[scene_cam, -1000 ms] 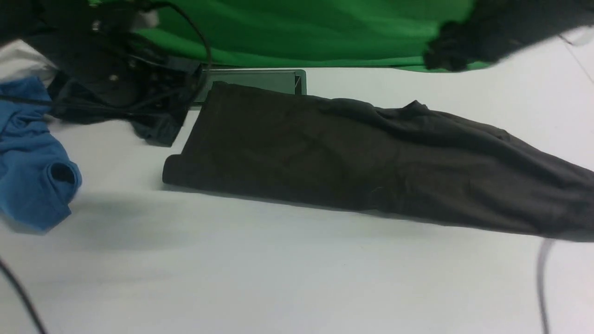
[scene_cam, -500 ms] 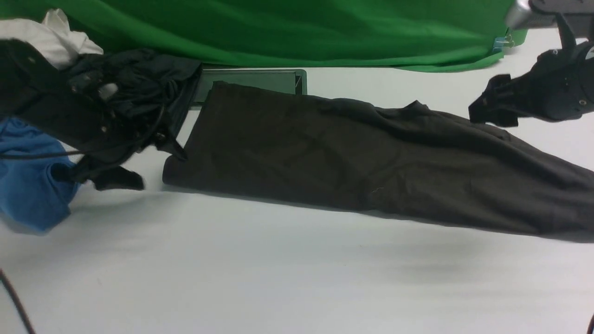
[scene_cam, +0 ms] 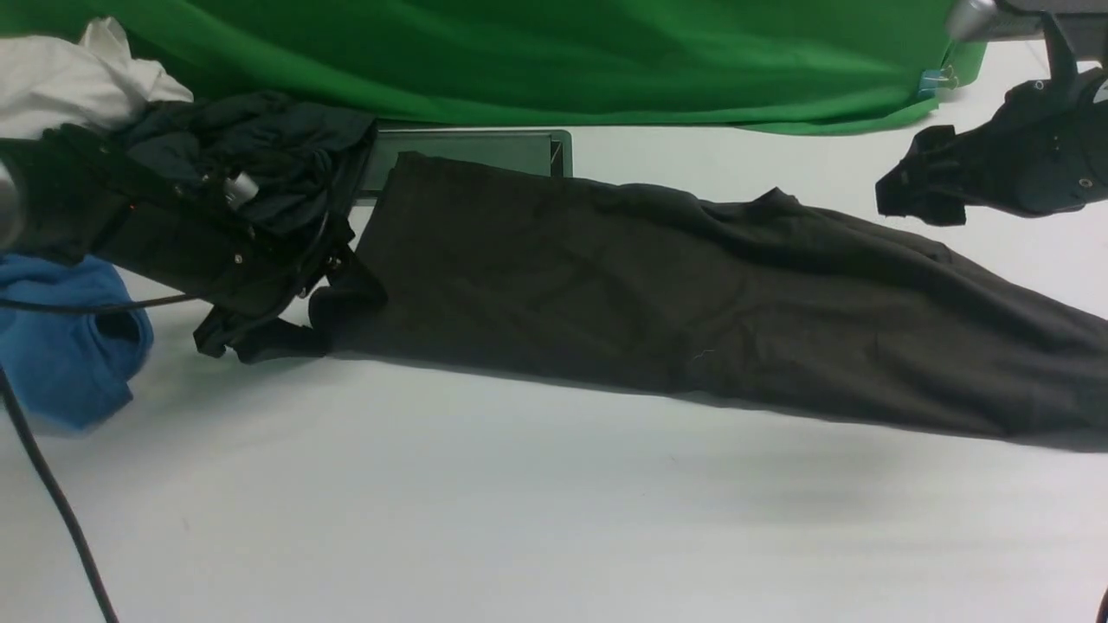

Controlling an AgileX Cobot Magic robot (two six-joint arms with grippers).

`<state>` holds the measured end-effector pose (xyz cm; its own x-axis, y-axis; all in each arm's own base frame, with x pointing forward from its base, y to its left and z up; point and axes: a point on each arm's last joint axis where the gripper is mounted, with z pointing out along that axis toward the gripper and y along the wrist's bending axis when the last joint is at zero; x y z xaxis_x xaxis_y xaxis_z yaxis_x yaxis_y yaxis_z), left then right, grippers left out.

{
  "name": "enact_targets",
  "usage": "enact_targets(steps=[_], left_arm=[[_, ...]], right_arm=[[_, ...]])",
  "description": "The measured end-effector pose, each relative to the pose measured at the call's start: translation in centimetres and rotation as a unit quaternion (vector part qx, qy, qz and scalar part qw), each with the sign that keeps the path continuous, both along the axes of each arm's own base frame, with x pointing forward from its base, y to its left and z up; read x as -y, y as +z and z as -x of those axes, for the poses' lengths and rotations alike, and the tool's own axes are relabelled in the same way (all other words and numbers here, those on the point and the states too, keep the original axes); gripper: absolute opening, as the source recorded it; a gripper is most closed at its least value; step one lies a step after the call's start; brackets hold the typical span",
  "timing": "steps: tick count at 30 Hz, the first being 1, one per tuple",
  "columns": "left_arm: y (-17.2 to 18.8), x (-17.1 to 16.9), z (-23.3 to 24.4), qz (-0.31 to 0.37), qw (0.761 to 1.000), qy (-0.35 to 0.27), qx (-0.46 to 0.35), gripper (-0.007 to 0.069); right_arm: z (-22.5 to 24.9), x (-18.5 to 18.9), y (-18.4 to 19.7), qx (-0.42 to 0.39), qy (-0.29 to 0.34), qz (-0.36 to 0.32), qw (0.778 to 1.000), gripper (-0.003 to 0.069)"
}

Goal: Fold a long-sleeved shirt on a white desktop.
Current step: 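Grasp the waist and leg ends of the folded dark trousers and straighten them on the table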

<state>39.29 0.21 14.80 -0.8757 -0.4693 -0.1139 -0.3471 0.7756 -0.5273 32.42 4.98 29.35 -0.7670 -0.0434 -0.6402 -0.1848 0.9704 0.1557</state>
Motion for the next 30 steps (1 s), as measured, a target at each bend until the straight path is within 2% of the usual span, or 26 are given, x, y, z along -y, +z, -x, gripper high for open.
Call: enact_targets(steps=[1, 3, 4, 5, 6, 7, 8, 9, 11, 16, 20, 24, 25, 26, 28, 30], left_arm=[[-0.1, -0.1, 0.1, -0.009, 1.0, -0.01, 0.001, 0.0548], [-0.1, -0.2, 0.1, -0.017, 1.0, -0.018, 0.002, 0.0487], [-0.2, -0.3, 0.2, -0.03, 0.999, -0.031, 0.002, 0.0396], [-0.2, -0.3, 0.2, -0.034, 0.999, -0.034, 0.003, 0.0366], [-0.3, -0.4, 0.3, -0.044, 0.998, -0.044, 0.0, 0.0221], [-0.3, -0.5, 0.4, -0.047, 0.998, -0.05, -0.002, 0.0143], [-0.3, -0.4, 0.4, -0.047, 0.998, -0.051, -0.003, 0.0143], [-0.3, -0.5, 0.6, -0.051, 0.997, -0.061, -0.006, 0.0083], [0.2, -0.5, 1.2, -0.062, 0.994, -0.088, -0.015, 0.0062], [2.3, -0.7, 3.6, -0.096, 0.989, -0.108, -0.017, 0.0062], [3.8, -0.7, 6.6, -0.119, 0.99, -0.081, 0.004, 0.0061], [4.9, -0.6, 11.4, -0.136, 0.99, -0.034, 0.031, 0.0061], [4.9, -0.6, 12.0, -0.136, 0.99, -0.028, 0.033, 0.0061], [5.1, -0.6, 13.4, -0.143, 0.989, -0.009, 0.047, 0.0061], [4.4, -0.8, 15.1, -0.155, 0.986, 0.023, 0.056, 0.0061], [4.0, -1.0, 16.0, -0.163, 0.984, 0.045, 0.06, 0.0061]], right_arm=[[0.0, 0.0, 0.0, 0.0, 0.0, 0.001, 1.0, 0.0579], [0.0, 0.0, 0.0, -0.001, -0.002, 0.0, 1.0, 0.0579], [0.1, 0.0, -0.1, -0.007, -0.008, -0.004, 1.0, 0.0579], [0.1, 0.0, -0.1, -0.009, -0.008, -0.006, 1.0, 0.0579], [0.2, 0.0, -0.2, -0.021, -0.018, -0.015, 1.0, 0.0579], [0.3, 0.0, -0.2, -0.028, -0.021, -0.018, 0.999, 0.0579], [0.3, 0.0, -0.3, -0.032, -0.023, -0.019, 0.999, 0.0579], [0.5, 0.0, -0.4, -0.042, -0.023, -0.02, 0.999, 0.0579], [0.8, 0.0, -0.6, -0.061, -0.018, -0.014, 0.998, 0.0579], [0.9, 0.0, -0.6, -0.067, -0.016, -0.012, 0.998, 0.0571], [0.8, -0.1, -0.6, -0.06, -0.016, -0.016, 0.998, 0.0495], [0.7, -0.3, -0.5, -0.051, 0.003, -0.016, 0.999, 0.0232], [0.7, -0.3, -0.4, -0.05, 0.006, -0.017, 0.999, 0.0184], [0.7, -0.4, -0.4, -0.045, 0.011, -0.02, 0.999, 0.009], [0.6, -0.4, -0.3, -0.04, 0.013, -0.022, 0.999, 0.0041], [0.6, -0.5, -0.3, -0.038, 0.013, -0.023, 0.999, 0.003]])
